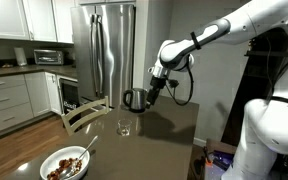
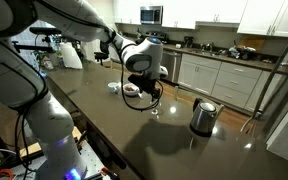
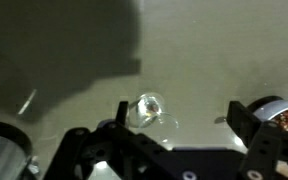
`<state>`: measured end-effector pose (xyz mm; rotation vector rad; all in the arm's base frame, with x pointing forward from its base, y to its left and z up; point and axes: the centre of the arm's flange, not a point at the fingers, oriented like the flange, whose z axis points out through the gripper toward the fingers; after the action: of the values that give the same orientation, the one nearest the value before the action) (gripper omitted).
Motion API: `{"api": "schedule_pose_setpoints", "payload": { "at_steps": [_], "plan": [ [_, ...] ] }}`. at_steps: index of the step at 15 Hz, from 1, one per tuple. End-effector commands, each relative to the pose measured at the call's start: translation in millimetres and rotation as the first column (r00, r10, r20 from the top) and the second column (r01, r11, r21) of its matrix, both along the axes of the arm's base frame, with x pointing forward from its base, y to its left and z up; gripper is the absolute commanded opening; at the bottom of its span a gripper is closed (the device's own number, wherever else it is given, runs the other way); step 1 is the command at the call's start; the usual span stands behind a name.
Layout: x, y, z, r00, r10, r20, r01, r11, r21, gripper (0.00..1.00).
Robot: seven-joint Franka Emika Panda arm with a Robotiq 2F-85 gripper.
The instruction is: Scoop a spoonful of things from the bowl and put them in the glass
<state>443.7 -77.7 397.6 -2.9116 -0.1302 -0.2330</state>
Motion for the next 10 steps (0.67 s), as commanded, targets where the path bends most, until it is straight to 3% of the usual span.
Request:
{"api": "schedule_pose_setpoints", "payload": {
  "at_steps": [1,10],
  "plan": [
    [53.5,8.6,-13.8,0.995,0.1,0.029,-0.103,0.987,0.125,1.0],
    [90.0,87.2,-52.6,0.977,0.209,0.033,-0.21,0.936,0.281,1.0]
  ]
}}
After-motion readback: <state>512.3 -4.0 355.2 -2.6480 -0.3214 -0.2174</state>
